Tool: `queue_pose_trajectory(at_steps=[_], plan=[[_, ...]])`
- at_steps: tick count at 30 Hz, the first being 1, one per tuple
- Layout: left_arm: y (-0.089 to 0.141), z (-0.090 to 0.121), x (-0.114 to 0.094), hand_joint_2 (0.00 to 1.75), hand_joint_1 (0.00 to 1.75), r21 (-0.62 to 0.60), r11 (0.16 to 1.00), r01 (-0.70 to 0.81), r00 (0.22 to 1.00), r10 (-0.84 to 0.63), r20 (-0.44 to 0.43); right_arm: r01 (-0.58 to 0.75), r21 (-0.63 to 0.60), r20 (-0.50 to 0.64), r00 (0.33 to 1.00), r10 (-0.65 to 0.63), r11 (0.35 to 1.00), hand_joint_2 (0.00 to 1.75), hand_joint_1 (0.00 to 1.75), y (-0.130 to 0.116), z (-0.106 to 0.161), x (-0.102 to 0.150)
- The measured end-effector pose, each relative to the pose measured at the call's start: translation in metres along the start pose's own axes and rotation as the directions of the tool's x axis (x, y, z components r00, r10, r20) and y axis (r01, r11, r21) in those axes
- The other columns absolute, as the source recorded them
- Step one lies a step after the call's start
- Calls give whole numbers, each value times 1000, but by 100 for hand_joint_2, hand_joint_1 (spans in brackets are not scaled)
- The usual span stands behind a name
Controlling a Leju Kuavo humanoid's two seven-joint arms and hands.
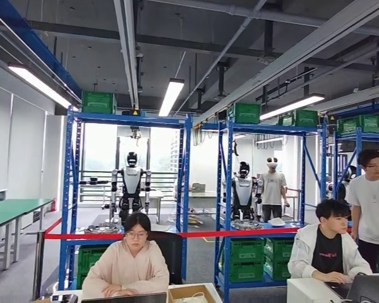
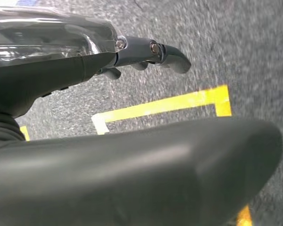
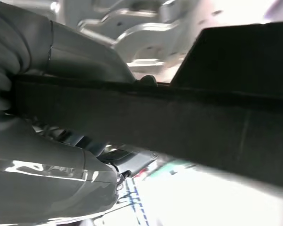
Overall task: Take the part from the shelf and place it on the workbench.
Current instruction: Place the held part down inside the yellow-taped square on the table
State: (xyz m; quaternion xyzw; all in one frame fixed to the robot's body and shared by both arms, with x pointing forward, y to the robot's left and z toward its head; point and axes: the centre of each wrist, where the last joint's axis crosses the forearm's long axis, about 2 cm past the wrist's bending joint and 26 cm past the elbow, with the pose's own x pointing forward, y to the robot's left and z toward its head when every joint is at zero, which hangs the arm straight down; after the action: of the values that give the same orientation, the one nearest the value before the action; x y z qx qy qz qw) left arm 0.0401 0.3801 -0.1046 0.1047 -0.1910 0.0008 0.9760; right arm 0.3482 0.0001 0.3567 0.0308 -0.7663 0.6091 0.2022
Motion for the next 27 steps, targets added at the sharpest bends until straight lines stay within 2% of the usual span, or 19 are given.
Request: queue_pose_trajectory(at_steps=[5, 8, 12, 17, 19, 21, 27], plan=[[-2, -1, 3, 175, 0, -20, 999, 31, 999, -31, 12, -117, 44, -170, 978, 123, 992, 175, 175, -9, -13, -29], [-2, -1, 3, 175, 0, -23, 999, 37, 999, -37, 16, -172, 51, -283, 942, 179, 984, 175, 175, -13, -10, -50], [-7, 0, 2, 175, 0, -31, 999, 40, 999, -39, 16, -285, 39, -431, 860, 274, 958, 175, 175, -18, 0, -72], [-16, 1, 0, 175, 0, -39, 999, 22, 1000, -22, 11, -450, 58, -580, 711, 397, 891, 175, 175, -22, 16, -92], [-19, 2, -3, 175, 0, -39, 999, 15, 1000, -15, 6, -493, 88, -615, 657, 436, 866, 175, 175, -19, 26, -100], [-20, 3, -4, 175, 0, -35, 999, 7, 1000, -7, 2, -504, 106, -634, 630, 449, 857, 175, 175, -12, 36, -108], [-19, 4, -8, 175, 0, -14, 1000, -12, 1000, 12, 5, -459, 137, -644, 632, 431, 878, 175, 175, 33, 62, -123]])
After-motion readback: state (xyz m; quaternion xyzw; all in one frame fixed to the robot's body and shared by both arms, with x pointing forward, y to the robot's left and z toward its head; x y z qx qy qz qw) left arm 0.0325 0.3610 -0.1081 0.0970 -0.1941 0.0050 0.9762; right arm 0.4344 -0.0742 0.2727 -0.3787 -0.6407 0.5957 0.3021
